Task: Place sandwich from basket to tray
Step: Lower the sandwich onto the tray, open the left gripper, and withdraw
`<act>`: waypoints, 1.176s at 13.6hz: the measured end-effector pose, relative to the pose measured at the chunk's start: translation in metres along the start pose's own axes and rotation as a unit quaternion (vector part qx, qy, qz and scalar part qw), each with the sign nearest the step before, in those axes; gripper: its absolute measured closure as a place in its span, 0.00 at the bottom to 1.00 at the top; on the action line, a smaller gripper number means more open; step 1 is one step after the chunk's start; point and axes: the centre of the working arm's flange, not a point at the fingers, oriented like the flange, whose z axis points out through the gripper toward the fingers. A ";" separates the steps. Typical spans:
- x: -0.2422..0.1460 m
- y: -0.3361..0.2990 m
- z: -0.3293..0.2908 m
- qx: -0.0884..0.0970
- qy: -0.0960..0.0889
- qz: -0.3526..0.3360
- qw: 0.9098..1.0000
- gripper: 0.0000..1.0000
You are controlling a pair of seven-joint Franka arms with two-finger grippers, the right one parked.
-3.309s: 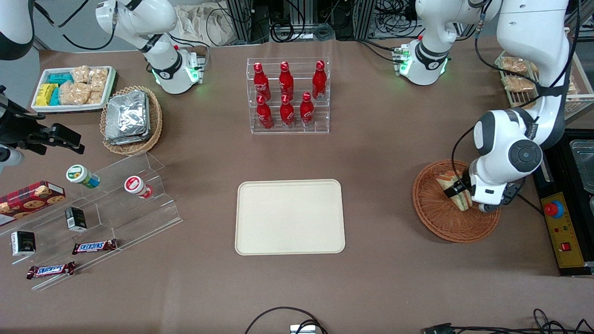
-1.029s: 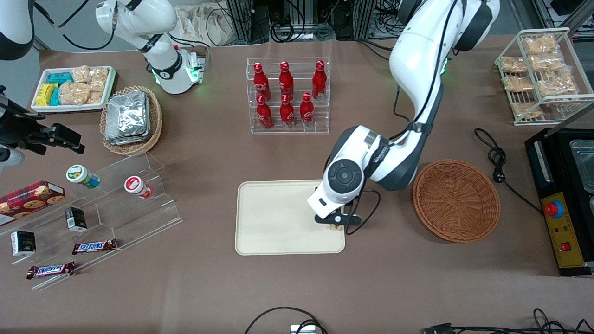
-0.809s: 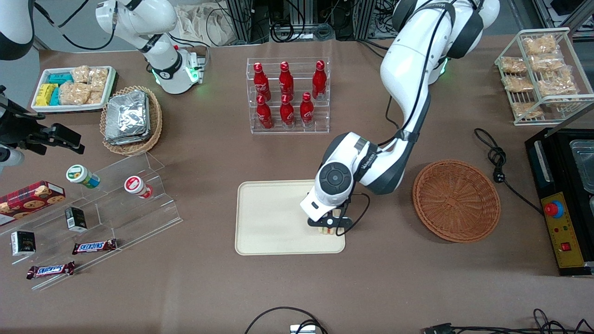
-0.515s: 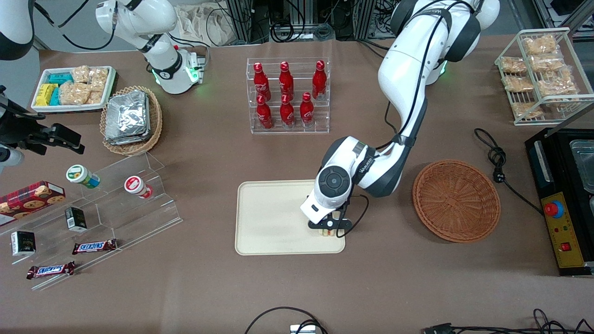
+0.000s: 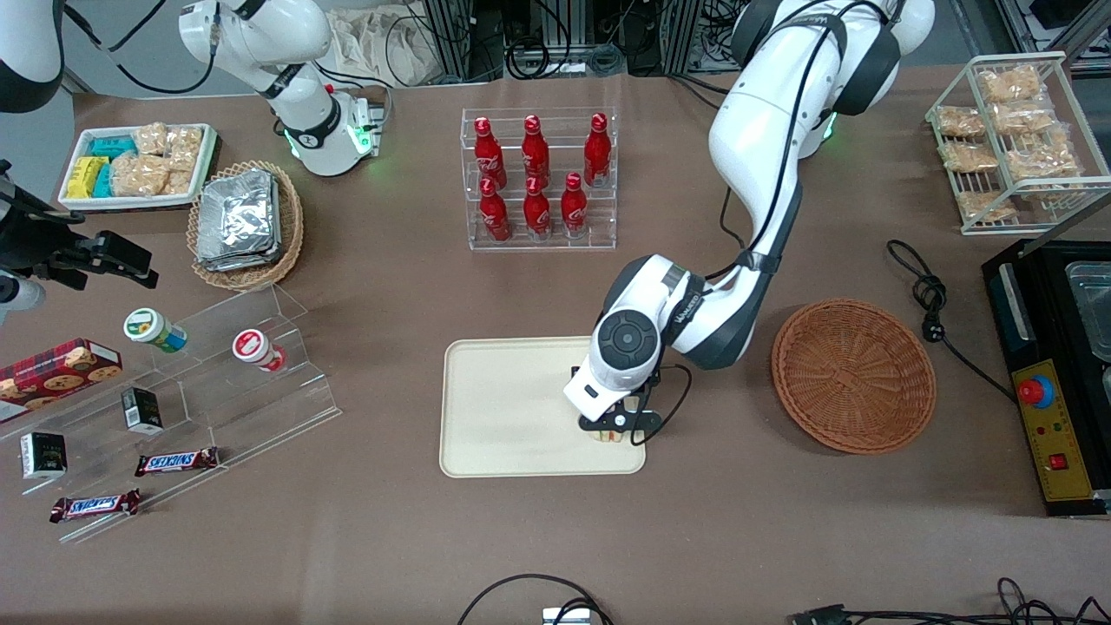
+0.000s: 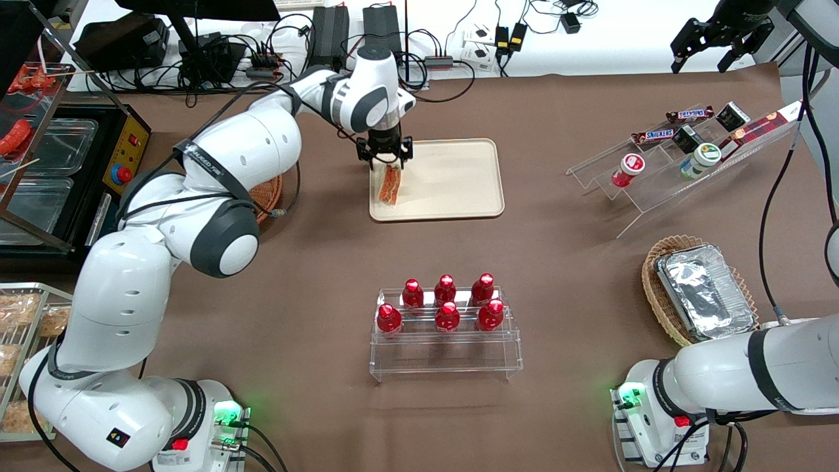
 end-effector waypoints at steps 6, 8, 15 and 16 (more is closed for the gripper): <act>-0.068 -0.104 -0.114 0.001 -0.026 0.066 0.997 0.00; -0.098 -0.158 -0.151 0.007 -0.046 0.065 0.997 0.00; -0.063 -0.381 -0.227 -0.002 -0.040 -0.045 0.998 0.00; -0.059 -0.394 -0.230 -0.004 -0.036 -0.054 0.998 0.00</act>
